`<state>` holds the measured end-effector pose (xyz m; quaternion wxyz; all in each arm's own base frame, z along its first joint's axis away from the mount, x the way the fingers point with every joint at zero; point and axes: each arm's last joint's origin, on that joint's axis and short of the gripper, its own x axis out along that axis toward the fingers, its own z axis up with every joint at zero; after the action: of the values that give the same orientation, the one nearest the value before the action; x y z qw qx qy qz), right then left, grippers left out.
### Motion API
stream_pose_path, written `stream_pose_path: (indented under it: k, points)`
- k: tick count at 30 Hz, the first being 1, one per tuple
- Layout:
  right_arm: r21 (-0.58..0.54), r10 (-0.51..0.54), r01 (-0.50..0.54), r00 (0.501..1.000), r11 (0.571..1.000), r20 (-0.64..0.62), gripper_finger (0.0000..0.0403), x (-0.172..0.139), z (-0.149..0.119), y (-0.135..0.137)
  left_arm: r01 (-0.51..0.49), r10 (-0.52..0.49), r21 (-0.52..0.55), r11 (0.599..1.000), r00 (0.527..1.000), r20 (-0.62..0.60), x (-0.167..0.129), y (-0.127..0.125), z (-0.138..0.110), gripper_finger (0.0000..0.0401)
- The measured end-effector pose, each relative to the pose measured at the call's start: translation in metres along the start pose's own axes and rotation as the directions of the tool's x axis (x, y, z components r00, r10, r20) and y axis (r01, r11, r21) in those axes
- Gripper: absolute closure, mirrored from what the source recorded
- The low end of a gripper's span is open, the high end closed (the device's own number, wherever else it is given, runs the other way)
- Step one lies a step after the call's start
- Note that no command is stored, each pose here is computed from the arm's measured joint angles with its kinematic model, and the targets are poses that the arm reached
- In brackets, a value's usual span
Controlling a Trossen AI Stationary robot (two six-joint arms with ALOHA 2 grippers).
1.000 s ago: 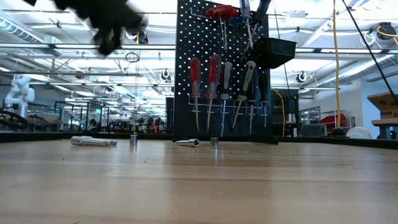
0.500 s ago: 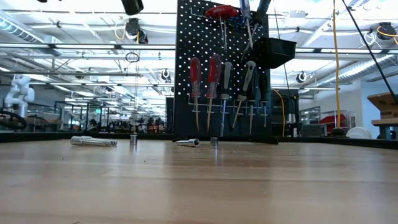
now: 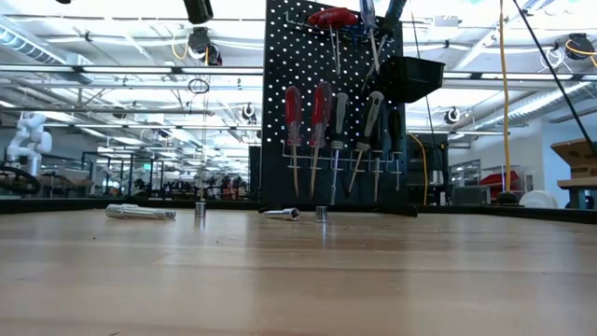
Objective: Hang tools onto peg board
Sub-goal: Put the silver socket into the black bin on the pegboard
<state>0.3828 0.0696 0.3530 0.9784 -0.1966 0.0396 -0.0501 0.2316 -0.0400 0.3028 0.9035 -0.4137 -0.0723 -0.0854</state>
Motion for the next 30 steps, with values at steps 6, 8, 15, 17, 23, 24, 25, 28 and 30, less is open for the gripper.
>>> stream_pose_path:
  k: [6,8,15,17,23,24,25,28,30]
  points:
    - [0.004,-0.013,0.013,1.0,1.0,-0.002,0.0147,0.0013,-0.0014,-0.0045,-0.001,0.001,0.0,1.0,1.0,-0.002,0.0,0.0001,-0.0002,0.0352]
    - [0.004,-0.016,0.016,1.0,1.0,-0.002,0.0151,0.0016,-0.0016,-0.0054,-0.001,0.001,0.001,1.0,1.0,-0.002,0.0,0.0001,-0.0002,0.0352]
    - [0.004,-0.02,0.02,1.0,1.0,-0.008,0.0192,0.0039,-0.0045,-0.0087,-0.001,0.001,0.001,1.0,1.0,-0.002,0.0,0.0002,-0.0001,0.0352]
    - [0.003,-0.018,0.018,1.0,1.0,-0.011,0.0207,0.005,-0.0058,-0.0086,-0.003,0.003,0.001,1.0,1.0,-0.006,0.0,0.0004,-0.0005,0.0352]
    - [0.003,-0.015,0.015,1.0,1.0,-0.007,0.0274,0.0091,-0.009,-0.006,-0.001,0.001,-0.006,1.0,1.0,-0.014,0.0,0.0006,-0.0007,0.0334]
    - [-0.001,-0.011,0.011,1.0,1.0,-0.005,0.0293,0.0094,-0.0091,-0.0057,-0.002,0.002,-0.023,1.0,1.0,-0.014,0.0,0.0007,-0.0008,0.0322]
    - [-0.007,-0.012,0.012,1.0,1.0,-0.003,0.0314,0.0095,-0.0091,-0.0056,-0.004,0.004,-0.038,0.999,1.0,-0.014,0.0002,0.0012,-0.0008,0.0309]
    - [-0.02,-0.018,0.018,1.0,1.0,-0.006,0.0362,0.009,-0.0085,-0.0043,-0.01,0.009,-0.068,0.998,1.0,-0.014,0.0009,0.0029,-0.0003,0.0271]
    - [-0.02,-0.025,0.025,1.0,1.0,-0.01,0.0362,0.0087,-0.0085,-0.0041,-0.014,0.012,-0.067,0.998,1.0,-0.023,0.0011,0.0045,0.0003,0.0251]
